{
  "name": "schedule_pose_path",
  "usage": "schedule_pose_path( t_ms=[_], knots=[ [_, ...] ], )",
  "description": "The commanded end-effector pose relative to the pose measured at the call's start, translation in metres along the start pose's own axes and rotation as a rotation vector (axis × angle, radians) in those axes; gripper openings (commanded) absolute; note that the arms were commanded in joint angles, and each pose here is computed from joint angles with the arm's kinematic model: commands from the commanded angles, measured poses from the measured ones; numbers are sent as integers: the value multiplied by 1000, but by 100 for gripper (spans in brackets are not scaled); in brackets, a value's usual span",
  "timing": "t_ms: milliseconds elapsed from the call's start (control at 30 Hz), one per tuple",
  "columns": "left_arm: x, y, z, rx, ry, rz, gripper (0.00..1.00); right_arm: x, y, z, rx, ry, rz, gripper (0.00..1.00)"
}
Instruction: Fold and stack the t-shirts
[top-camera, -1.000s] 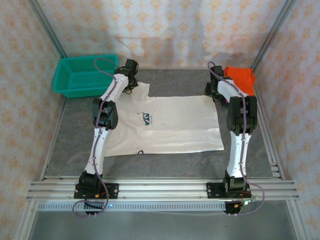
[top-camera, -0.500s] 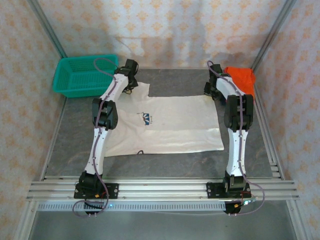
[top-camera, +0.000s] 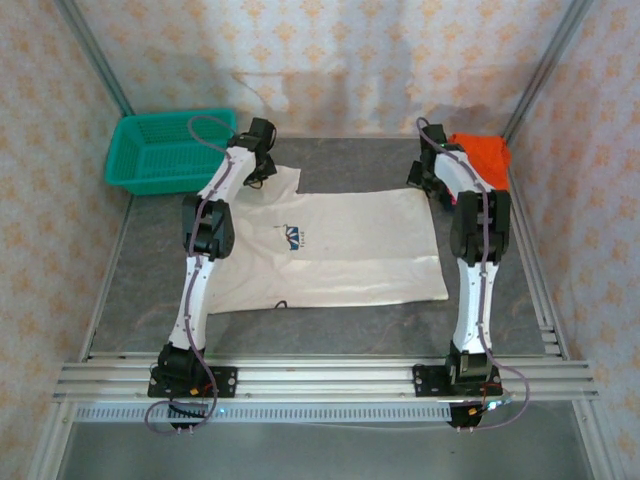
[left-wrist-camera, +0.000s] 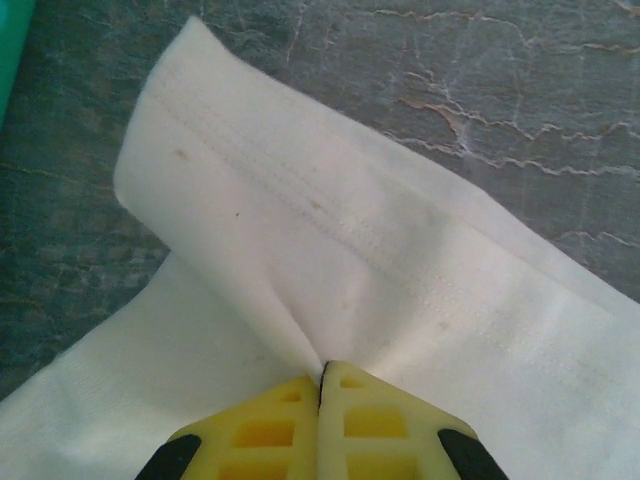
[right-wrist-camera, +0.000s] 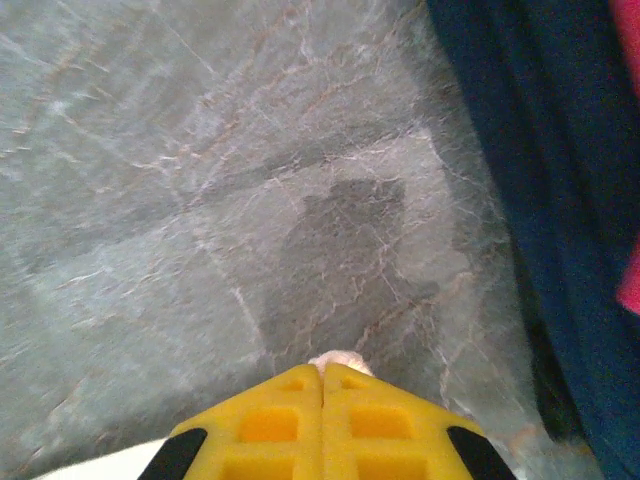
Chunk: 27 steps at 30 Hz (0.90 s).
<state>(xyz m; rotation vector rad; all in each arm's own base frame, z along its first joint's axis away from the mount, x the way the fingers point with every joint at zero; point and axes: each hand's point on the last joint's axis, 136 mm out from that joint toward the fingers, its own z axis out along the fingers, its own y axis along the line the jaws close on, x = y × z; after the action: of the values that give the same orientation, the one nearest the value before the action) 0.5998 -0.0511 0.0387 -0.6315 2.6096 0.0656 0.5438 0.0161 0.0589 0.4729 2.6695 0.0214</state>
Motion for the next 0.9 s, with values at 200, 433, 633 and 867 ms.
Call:
schedule_pose_path(
  t_ms=[200, 433, 633, 867],
  knots=[
    [-29, -4, -100, 70, -94, 31, 0, -5, -4, -78, -67, -127, 26, 0],
    [-18, 20, -145, 45, -137, 40, 0, 24, -18, -108, -87, -158, 42, 0],
    [11, 46, -177, 52, -157, 33, 0, 51, -25, -129, -124, -167, 61, 0],
    [52, 75, -206, 51, -146, 14, 0, 82, -36, -140, -126, -147, 59, 0]
  ],
)
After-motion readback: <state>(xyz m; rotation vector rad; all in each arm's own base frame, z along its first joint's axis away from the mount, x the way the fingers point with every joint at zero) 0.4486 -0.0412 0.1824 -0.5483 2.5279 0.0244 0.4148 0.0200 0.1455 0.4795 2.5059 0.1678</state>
